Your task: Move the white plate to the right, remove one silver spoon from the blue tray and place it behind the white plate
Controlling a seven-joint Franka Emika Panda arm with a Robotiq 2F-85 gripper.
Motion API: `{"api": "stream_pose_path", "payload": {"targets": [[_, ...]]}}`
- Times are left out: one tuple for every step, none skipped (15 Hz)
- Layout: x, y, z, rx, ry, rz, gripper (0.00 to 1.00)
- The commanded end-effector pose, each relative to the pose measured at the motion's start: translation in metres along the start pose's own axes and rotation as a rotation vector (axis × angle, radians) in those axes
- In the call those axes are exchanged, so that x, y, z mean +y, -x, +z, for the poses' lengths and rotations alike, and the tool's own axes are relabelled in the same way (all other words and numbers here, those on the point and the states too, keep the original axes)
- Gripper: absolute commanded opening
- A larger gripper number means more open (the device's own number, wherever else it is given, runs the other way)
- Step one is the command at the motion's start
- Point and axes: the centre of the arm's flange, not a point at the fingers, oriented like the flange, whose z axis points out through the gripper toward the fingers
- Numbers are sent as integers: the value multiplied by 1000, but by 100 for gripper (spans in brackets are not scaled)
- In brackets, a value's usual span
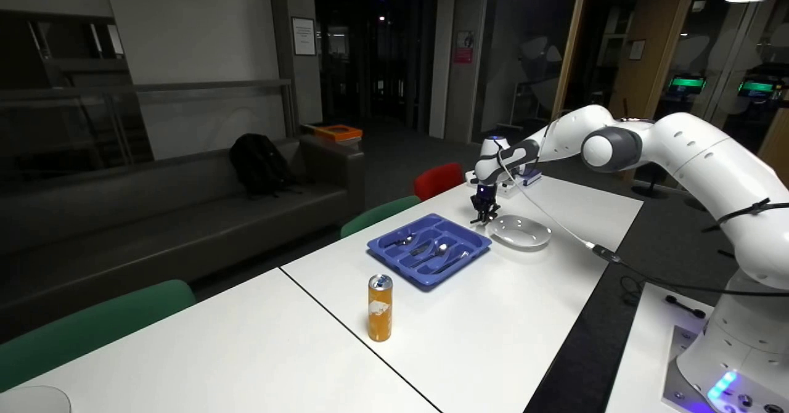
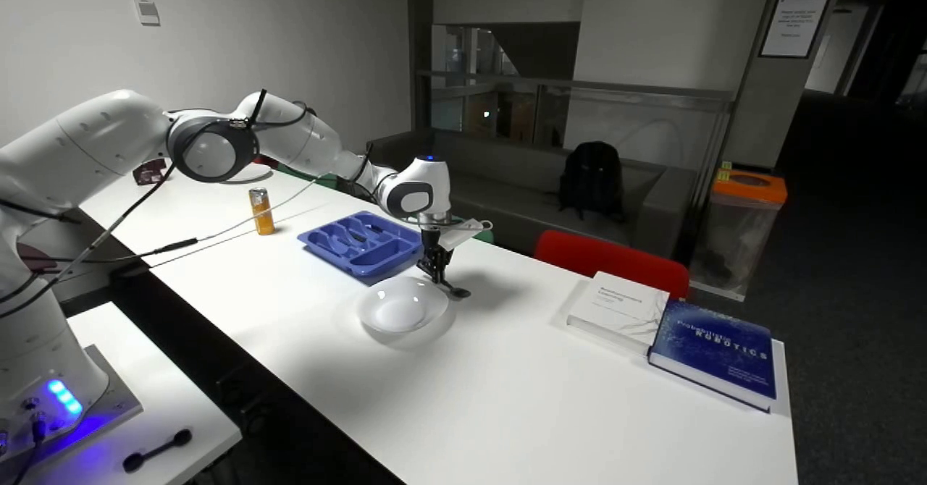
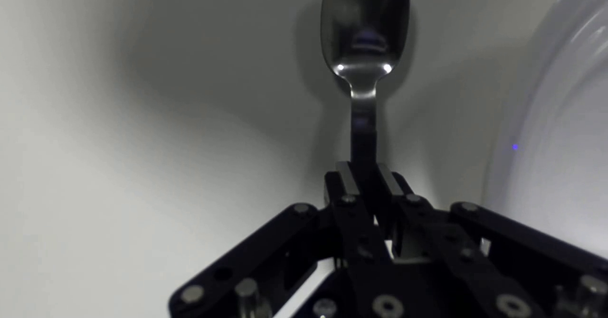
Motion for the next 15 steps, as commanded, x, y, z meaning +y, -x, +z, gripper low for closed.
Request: {"api": "stream_pose_path", "payload": {"targets": [[6, 1, 2, -2, 27, 2, 3], [6, 1, 2, -2, 28, 0, 3], [6, 2, 1, -6, 30, 1, 3], [6, 3, 2, -10, 29, 2, 3], [6, 4, 2, -14, 24, 1, 26], [6, 4, 3, -13, 23, 1, 40], [6, 3, 4, -13, 21, 1, 45], [6, 3, 5, -12, 18, 2, 54], [5, 3, 6, -11, 16, 2, 61], [5, 3, 6, -11, 15, 3, 69], [5, 2, 6, -9, 13, 2, 76], [5, 2, 6, -10, 14, 2, 82], [5, 2, 5, -8, 13, 3, 91], [6, 2, 4, -7, 14, 4, 97], [7, 2, 2, -7, 15, 5, 100]]}}
